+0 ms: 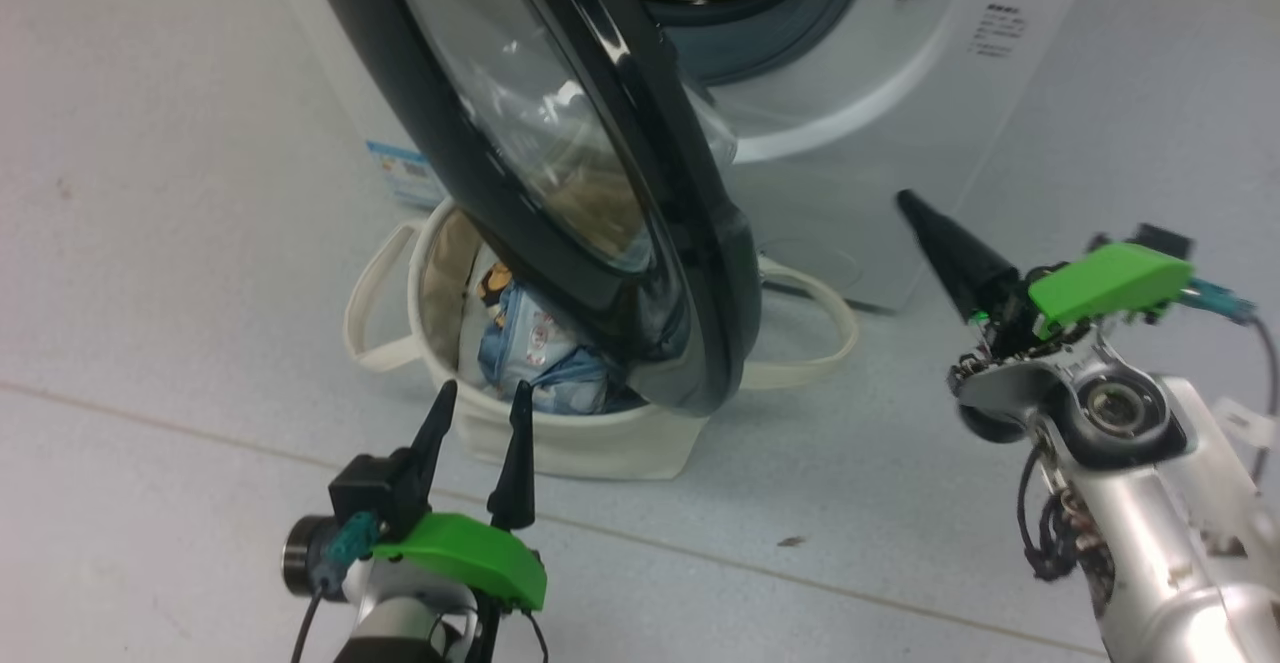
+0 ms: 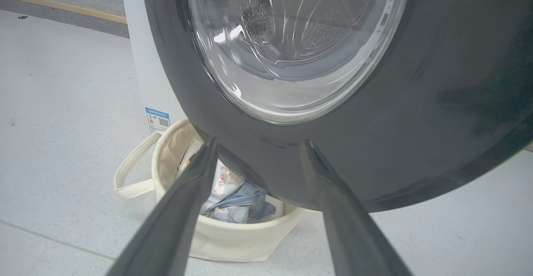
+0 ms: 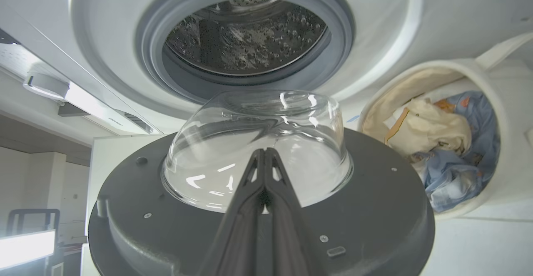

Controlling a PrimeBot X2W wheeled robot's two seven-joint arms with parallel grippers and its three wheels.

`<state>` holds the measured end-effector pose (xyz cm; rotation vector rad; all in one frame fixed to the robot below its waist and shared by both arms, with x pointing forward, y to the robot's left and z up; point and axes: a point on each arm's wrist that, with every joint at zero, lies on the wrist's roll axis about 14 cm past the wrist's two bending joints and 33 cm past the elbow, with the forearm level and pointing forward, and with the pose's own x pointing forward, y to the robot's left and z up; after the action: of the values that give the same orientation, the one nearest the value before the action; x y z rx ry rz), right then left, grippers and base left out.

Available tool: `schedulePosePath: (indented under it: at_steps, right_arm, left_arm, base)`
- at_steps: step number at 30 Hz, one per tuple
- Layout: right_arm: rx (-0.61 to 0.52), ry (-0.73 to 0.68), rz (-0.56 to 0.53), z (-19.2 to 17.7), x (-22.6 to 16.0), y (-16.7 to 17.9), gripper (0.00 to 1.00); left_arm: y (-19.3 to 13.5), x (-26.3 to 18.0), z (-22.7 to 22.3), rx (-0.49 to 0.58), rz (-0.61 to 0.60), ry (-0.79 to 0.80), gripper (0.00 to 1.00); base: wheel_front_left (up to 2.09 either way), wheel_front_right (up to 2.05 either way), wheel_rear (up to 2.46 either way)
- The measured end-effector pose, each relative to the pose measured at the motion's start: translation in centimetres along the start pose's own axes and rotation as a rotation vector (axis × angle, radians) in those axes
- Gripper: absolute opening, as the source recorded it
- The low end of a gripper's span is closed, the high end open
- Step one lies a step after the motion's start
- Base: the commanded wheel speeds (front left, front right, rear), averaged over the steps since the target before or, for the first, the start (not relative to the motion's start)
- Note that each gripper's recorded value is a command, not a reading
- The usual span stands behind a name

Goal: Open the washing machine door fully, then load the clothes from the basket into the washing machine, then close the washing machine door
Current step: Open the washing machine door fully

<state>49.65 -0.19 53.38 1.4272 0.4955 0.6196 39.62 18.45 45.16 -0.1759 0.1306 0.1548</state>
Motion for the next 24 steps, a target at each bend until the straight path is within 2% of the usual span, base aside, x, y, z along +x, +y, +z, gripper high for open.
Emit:
schedulePosePath:
  at_steps: [2,5,7,9,14,16,19,20,21,22,24]
  right_arm:
    - [-0.138,-0.092,0.010,1.2,-1.2,1.2,0.00]
    - [-0.443,-0.191,0.002,1.7,-3.5,2.3,0.00]
    - [-0.595,-0.251,-0.004,1.8,-5.1,2.3,0.00]
    - [-0.700,-0.309,-0.007,1.8,-6.7,2.2,0.00]
    - [-0.944,-0.335,-0.054,1.8,-10.0,1.6,0.00]
    - [-1.010,-0.371,-0.072,2.3,-11.2,1.9,0.00]
    - [-1.046,-0.392,-0.139,2.1,-13.1,0.5,0.00]
    - [-1.056,-0.391,-0.165,1.8,-13.7,-0.2,0.11]
    - [-1.068,-0.390,-0.190,1.6,-14.3,-0.8,0.99]
    - [-1.081,-0.405,-0.211,1.7,-14.8,-1.1,1.00]
    - [-1.027,-0.471,-0.243,2.3,-15.6,-1.3,1.00]
  left_arm:
    - [-0.4,-0.3,0.1,0.000,-0.015,-0.003,1.00]
    - [-0.9,-0.7,0.2,0.001,-0.030,-0.009,1.00]
    - [-1.3,-0.9,0.4,0.002,-0.048,-0.016,1.00]
    - [-1.7,-1.1,0.6,0.005,-0.057,-0.025,1.00]
    - [-2.6,-1.7,0.8,0.007,-0.087,-0.035,1.00]
    - [-2.9,-1.9,0.7,0.004,-0.096,-0.033,1.00]
    - [-3.3,-2.0,0.7,0.002,-0.110,-0.034,1.00]
    - [-3.5,-2.0,0.8,0.002,-0.114,-0.036,1.00]
    - [-3.7,-2.0,0.8,0.001,-0.121,-0.037,1.00]
    - [-3.8,-2.1,0.9,0.001,-0.125,-0.038,1.00]
    - [-4.0,-2.1,0.9,0.001,-0.132,-0.040,1.00]
  base:
    - [0.00,0.00,0.00]
    - [0.00,0.00,0.00]
    - [0.00,0.00,0.00]
    - [0.00,0.00,0.00]
    - [0.00,0.00,0.00]
    - [0.00,0.00,0.00]
    - [0.00,0.00,0.00]
    - [0.00,0.00,0.00]
    - [0.00,0.00,0.00]
    - [0.00,0.00,0.00]
    - [0.00,0.00,0.00]
